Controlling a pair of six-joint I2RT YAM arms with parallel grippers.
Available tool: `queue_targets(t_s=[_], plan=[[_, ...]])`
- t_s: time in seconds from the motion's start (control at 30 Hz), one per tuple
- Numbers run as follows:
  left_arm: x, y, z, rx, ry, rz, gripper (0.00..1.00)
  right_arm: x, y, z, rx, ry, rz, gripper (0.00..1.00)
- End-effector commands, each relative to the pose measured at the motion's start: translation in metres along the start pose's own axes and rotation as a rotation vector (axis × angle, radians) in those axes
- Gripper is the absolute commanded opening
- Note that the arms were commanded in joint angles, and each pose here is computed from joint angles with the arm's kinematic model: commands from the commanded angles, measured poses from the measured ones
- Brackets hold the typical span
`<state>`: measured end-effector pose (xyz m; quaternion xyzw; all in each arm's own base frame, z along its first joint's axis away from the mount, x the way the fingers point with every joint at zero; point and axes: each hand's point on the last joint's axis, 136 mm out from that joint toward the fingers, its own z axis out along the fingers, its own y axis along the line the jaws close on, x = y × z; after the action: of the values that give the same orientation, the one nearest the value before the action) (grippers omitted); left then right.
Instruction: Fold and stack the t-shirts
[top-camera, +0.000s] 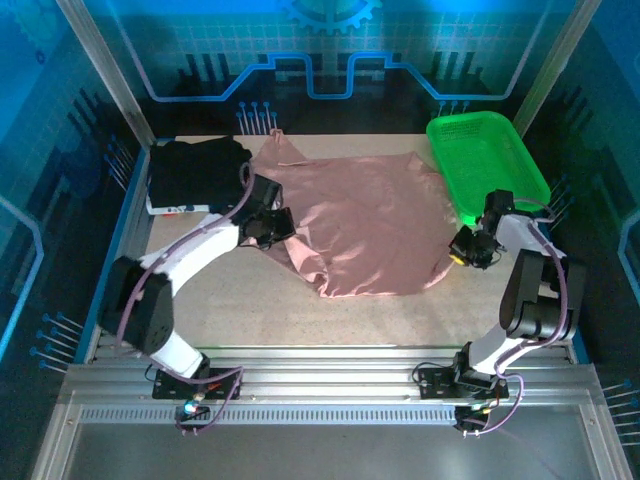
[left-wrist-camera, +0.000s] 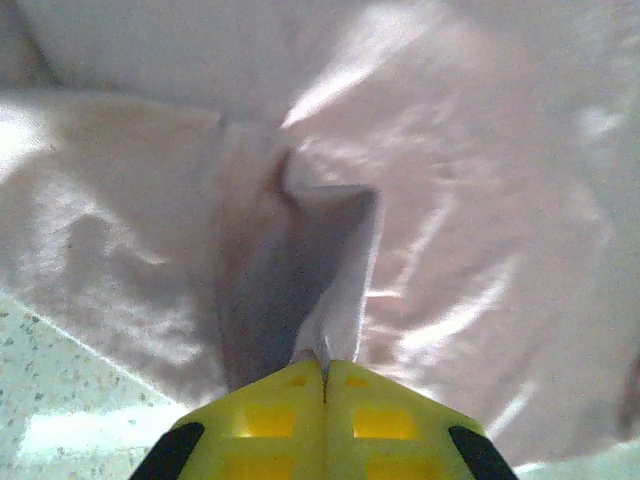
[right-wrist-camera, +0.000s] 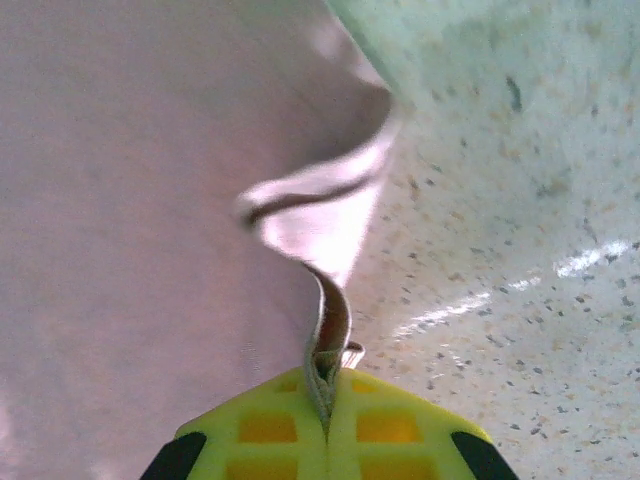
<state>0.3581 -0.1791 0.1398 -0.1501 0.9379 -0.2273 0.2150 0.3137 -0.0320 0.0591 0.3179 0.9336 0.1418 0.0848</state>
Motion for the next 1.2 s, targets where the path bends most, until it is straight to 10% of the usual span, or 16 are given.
queue_targets(t_s=[0.0,0.5,0.83,1.17], plan=[[0.003,0.004,-0.041,-0.001,-0.038,-0.025,0.0,-0.004,0.023,-0.024,-0.067,-0.022,-0.032,0.0],[0.103,0.116,-0.172,-0.089,-0.169,-0.377,0.0,0.026,0.009,-0.089,-0.059,-0.109,-0.018,0.0],[0.179,0.18,-0.157,-0.182,-0.091,-0.627,0.0,0.077,-0.035,-0.049,0.022,0.038,0.075,0.0],[0.173,0.177,-0.127,-0.18,-0.059,-0.623,0.0,0.081,-0.038,-0.036,0.023,0.062,0.075,0.0]])
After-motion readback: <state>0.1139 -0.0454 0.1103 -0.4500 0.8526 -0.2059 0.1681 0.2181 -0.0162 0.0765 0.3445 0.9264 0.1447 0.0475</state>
